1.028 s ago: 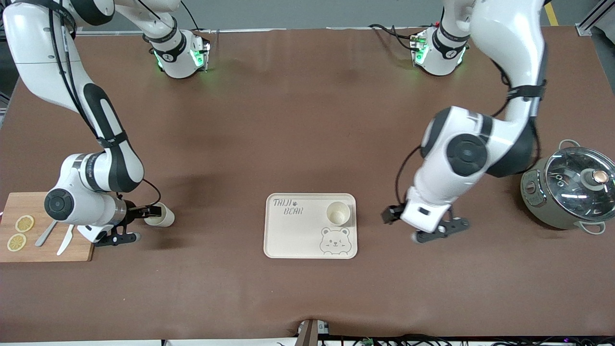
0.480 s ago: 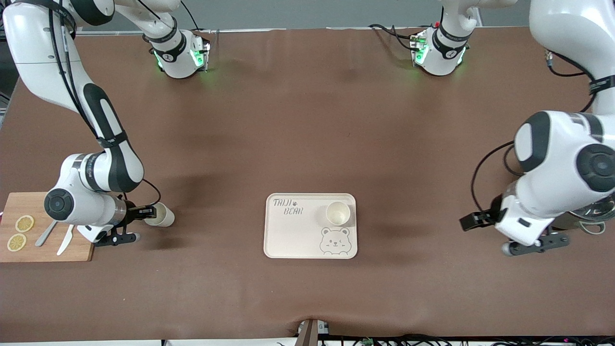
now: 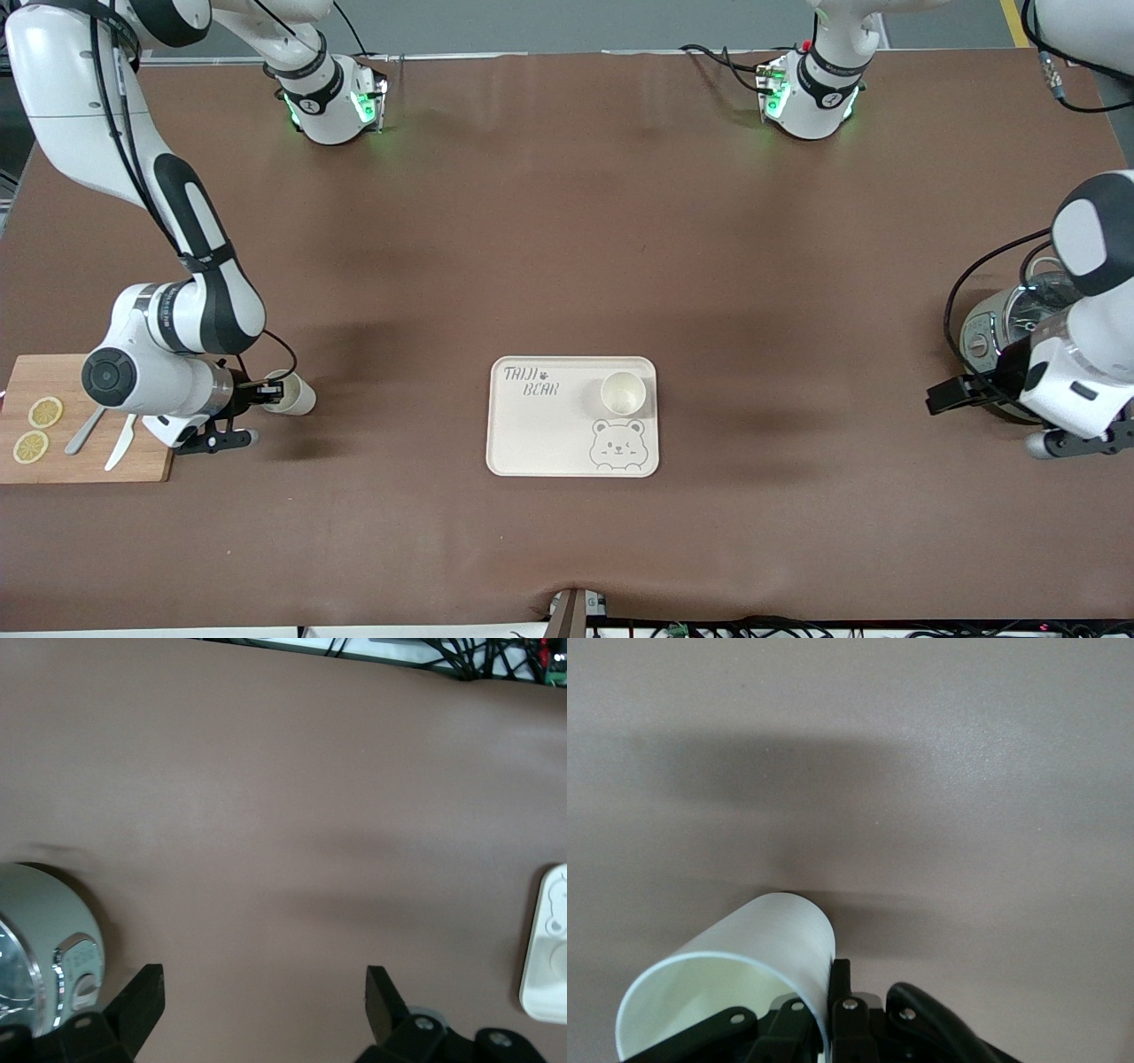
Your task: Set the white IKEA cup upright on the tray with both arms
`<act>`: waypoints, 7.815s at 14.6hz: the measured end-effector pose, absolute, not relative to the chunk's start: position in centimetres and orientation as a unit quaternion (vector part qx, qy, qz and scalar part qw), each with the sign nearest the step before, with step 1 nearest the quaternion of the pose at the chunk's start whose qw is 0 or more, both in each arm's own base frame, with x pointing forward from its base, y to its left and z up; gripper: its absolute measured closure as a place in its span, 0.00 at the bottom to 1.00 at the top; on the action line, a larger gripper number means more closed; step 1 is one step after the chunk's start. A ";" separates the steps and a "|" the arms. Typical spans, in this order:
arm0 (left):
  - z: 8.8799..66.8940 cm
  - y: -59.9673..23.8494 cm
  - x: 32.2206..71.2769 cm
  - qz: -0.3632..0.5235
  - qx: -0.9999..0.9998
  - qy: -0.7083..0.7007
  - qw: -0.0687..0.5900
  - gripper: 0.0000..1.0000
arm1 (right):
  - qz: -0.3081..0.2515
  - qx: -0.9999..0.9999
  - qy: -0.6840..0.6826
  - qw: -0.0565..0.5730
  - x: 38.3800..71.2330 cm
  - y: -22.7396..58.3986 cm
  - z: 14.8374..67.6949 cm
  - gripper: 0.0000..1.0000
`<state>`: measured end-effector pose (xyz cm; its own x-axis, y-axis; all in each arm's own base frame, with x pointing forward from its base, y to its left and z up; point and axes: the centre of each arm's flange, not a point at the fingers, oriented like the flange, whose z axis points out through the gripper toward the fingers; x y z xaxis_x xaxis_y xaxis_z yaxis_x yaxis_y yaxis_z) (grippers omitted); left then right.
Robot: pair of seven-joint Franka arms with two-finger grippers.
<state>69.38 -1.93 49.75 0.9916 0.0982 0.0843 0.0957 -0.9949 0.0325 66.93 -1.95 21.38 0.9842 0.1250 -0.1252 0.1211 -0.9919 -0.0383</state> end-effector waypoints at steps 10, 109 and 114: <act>60.6 -6.6 62.3 0.027 1.000 -0.011 0.010 0.00 | 0.081 -0.995 -0.045 0.027 67.3 0.8 22.8 0.96; 63.0 -2.6 56.8 0.008 0.998 -0.057 -0.020 0.00 | -0.023 -0.999 0.029 -0.010 52.1 -3.9 64.8 0.00; 63.0 -2.7 56.8 0.008 0.998 -0.058 -0.020 0.00 | -0.029 -0.999 0.019 -0.010 52.1 -3.4 65.1 0.00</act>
